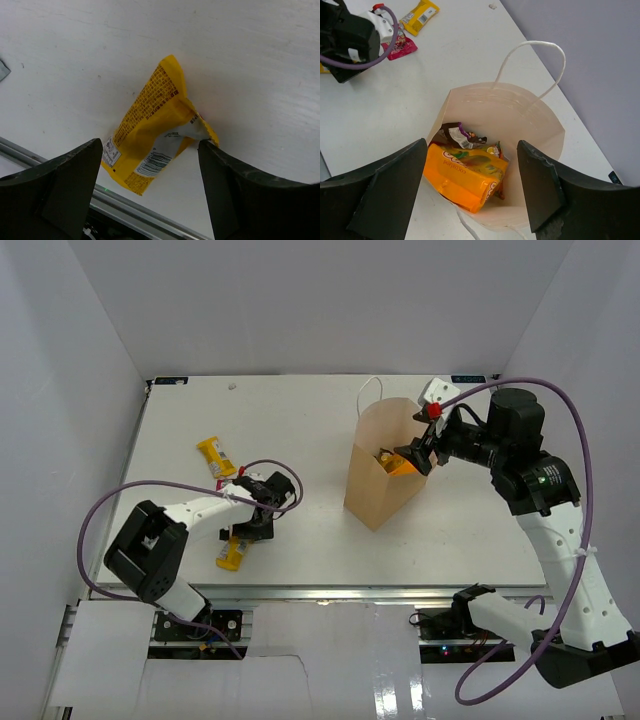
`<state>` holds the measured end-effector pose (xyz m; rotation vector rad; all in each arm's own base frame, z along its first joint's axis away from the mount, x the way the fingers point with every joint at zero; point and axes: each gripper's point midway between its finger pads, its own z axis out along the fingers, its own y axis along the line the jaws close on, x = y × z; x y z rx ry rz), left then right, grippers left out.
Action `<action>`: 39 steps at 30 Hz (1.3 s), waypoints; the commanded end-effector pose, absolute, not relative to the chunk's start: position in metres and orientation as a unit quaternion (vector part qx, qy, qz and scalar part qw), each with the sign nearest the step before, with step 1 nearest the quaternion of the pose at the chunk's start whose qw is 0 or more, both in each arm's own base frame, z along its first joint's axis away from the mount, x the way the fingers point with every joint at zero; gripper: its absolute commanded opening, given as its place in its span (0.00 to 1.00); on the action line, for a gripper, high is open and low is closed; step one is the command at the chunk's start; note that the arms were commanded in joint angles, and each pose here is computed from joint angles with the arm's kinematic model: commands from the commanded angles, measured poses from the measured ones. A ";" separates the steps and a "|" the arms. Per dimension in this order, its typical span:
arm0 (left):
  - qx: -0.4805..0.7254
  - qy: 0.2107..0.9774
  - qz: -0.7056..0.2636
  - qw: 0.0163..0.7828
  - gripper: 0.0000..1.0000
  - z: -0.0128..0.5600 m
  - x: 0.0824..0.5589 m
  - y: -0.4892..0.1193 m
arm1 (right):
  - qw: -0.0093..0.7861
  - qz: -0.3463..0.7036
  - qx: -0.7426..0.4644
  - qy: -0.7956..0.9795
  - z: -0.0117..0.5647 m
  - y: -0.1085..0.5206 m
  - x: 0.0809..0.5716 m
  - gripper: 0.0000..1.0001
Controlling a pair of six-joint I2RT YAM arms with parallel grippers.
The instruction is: Place the snacks into the paper bag
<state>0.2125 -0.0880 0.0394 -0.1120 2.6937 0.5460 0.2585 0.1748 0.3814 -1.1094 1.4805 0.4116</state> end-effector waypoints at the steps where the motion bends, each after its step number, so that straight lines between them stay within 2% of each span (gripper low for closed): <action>1: -0.040 0.965 0.166 0.199 0.85 0.039 0.228 -0.089 | 0.598 0.192 -0.471 0.619 0.390 0.177 0.250 0.79; 6: -0.018 0.982 0.106 0.153 0.68 0.015 0.228 -0.098 | 0.600 0.202 -0.474 0.613 0.388 0.176 0.240 0.79; 7: -0.013 0.986 0.088 0.137 0.58 0.010 0.226 -0.102 | 0.603 0.204 -0.475 0.607 0.391 0.176 0.237 0.79; 9: -0.008 0.989 0.076 0.127 0.47 0.007 0.222 -0.105 | 0.605 0.205 -0.476 0.605 0.391 0.176 0.234 0.79; 10: -0.009 0.989 0.069 0.128 0.39 0.008 0.223 -0.107 | 0.608 0.207 -0.476 0.601 0.393 0.176 0.230 0.79; 13: -0.008 0.989 0.058 0.136 0.34 0.014 0.226 -0.109 | 0.612 0.211 -0.478 0.594 0.395 0.176 0.225 0.79; 14: -0.007 0.988 0.045 0.145 0.26 0.020 0.229 -0.112 | 0.613 0.213 -0.479 0.591 0.396 0.176 0.223 0.79; 16: -0.003 0.986 0.010 0.167 0.15 0.038 0.236 -0.124 | 0.618 0.214 -0.478 0.587 0.397 0.175 0.218 0.79; 19: 0.004 0.976 -0.053 0.209 0.11 0.074 0.249 -0.146 | 0.626 0.213 -0.476 0.580 0.401 0.173 0.212 0.79; 22: 0.047 0.945 -0.176 0.271 0.10 0.140 0.258 -0.186 | 0.634 0.210 -0.473 0.574 0.405 0.171 0.207 0.79; 28: 0.160 0.802 -0.403 0.411 0.09 0.306 0.255 -0.260 | 0.646 0.200 -0.462 0.573 0.408 0.166 0.206 0.79; 33: 0.223 0.713 -0.493 0.446 0.09 0.390 0.247 -0.311 | 0.656 0.191 -0.453 0.573 0.415 0.162 0.206 0.80; 34: 0.239 0.714 -0.498 0.430 0.09 0.384 0.249 -0.334 | 0.657 0.190 -0.451 0.574 0.416 0.161 0.207 0.80; 35: 0.248 0.695 -0.505 0.447 0.09 0.410 0.250 -0.345 | 0.660 0.187 -0.449 0.573 0.418 0.159 0.206 0.79; 37: 0.259 0.701 -0.500 0.438 0.10 0.401 0.263 -0.373 | 0.662 0.183 -0.445 0.574 0.419 0.157 0.207 0.80; 39: 0.261 0.688 -0.504 0.453 0.11 0.420 0.273 -0.386 | 0.666 0.179 -0.443 0.573 0.420 0.155 0.205 0.80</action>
